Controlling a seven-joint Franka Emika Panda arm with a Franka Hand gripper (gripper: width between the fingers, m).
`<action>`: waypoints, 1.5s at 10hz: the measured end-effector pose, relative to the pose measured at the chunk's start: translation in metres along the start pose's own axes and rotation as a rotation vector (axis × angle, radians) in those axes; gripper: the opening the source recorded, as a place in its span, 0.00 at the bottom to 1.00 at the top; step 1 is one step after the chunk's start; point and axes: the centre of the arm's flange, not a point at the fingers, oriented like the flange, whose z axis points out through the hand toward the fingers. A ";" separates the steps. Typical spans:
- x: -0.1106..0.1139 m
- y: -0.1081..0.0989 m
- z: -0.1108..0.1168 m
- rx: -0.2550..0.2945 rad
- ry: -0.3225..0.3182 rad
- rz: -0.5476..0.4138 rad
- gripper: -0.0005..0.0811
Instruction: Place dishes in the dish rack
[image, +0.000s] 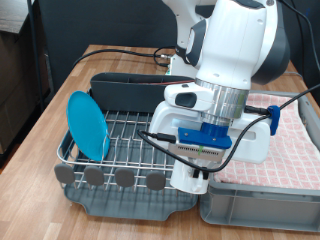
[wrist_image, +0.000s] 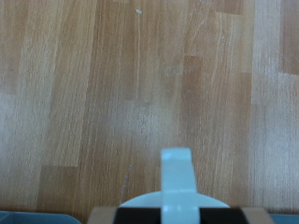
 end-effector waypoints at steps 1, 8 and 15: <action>0.000 -0.001 0.005 0.000 -0.001 -0.001 0.09; -0.006 -0.007 0.023 -0.008 -0.010 -0.012 0.52; 0.008 -0.020 -0.009 -0.095 -0.105 -0.009 0.99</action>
